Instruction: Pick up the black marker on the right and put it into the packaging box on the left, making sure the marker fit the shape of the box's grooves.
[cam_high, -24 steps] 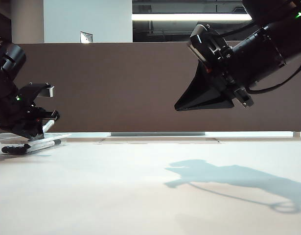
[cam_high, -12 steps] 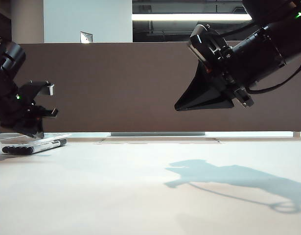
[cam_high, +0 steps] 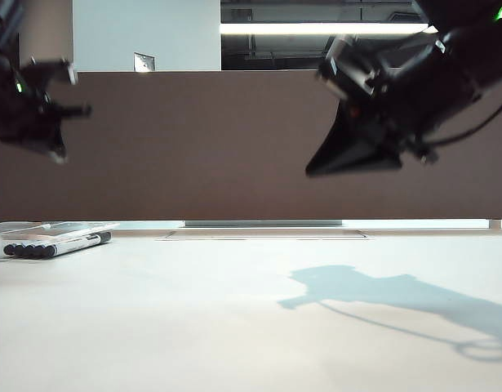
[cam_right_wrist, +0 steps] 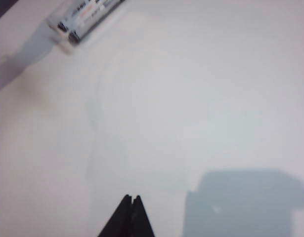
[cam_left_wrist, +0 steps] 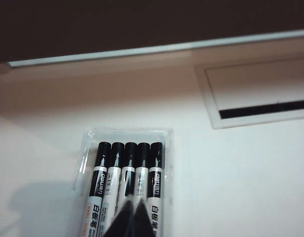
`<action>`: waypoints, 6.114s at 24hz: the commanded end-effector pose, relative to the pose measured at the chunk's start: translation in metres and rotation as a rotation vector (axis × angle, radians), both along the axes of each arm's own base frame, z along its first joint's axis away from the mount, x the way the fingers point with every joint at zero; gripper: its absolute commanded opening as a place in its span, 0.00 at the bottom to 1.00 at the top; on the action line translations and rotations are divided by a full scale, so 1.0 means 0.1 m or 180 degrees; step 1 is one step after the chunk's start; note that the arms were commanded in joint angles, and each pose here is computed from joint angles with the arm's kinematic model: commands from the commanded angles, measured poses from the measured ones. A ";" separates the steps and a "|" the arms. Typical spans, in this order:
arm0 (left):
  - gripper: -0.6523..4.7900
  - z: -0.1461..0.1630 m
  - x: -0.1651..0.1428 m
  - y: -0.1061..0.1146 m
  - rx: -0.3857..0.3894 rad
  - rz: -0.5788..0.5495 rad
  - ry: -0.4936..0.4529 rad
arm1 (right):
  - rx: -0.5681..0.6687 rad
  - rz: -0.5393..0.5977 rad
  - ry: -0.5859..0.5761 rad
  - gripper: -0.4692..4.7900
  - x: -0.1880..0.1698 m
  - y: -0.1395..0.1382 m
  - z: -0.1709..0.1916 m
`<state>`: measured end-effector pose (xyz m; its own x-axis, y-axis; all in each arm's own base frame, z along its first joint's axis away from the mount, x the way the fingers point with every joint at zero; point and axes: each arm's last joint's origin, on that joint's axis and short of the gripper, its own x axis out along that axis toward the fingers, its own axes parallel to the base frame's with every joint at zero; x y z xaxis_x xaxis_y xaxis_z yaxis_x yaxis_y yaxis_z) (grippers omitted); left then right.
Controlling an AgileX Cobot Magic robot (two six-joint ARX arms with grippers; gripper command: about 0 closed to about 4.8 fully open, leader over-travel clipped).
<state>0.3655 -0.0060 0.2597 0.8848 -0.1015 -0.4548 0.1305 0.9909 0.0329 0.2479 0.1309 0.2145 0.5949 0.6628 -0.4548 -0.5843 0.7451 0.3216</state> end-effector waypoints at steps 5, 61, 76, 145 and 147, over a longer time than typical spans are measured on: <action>0.11 0.33 -0.75 0.00 -0.0238 0.0105 -0.0182 | -0.0226 -0.0288 -0.0592 0.08 -0.58 -0.32 0.48; 0.11 -0.91 -2.68 0.01 -0.0356 0.0032 -0.1624 | -0.0169 -0.0723 -0.1030 0.08 -1.09 -0.61 0.41; 0.11 -0.90 -2.68 0.01 -0.0233 0.0006 -0.1648 | -0.0168 -0.0722 -0.1030 0.08 -1.09 -0.61 0.41; 0.11 -0.90 -2.68 0.01 -0.0233 0.0006 -0.1648 | -0.0134 -0.2629 -0.1998 0.08 -1.51 -1.34 -0.43; 0.11 -0.90 -2.68 0.01 -0.0233 0.0006 -0.1648 | -0.0134 -0.2629 -0.1998 0.08 -1.51 -1.34 -0.43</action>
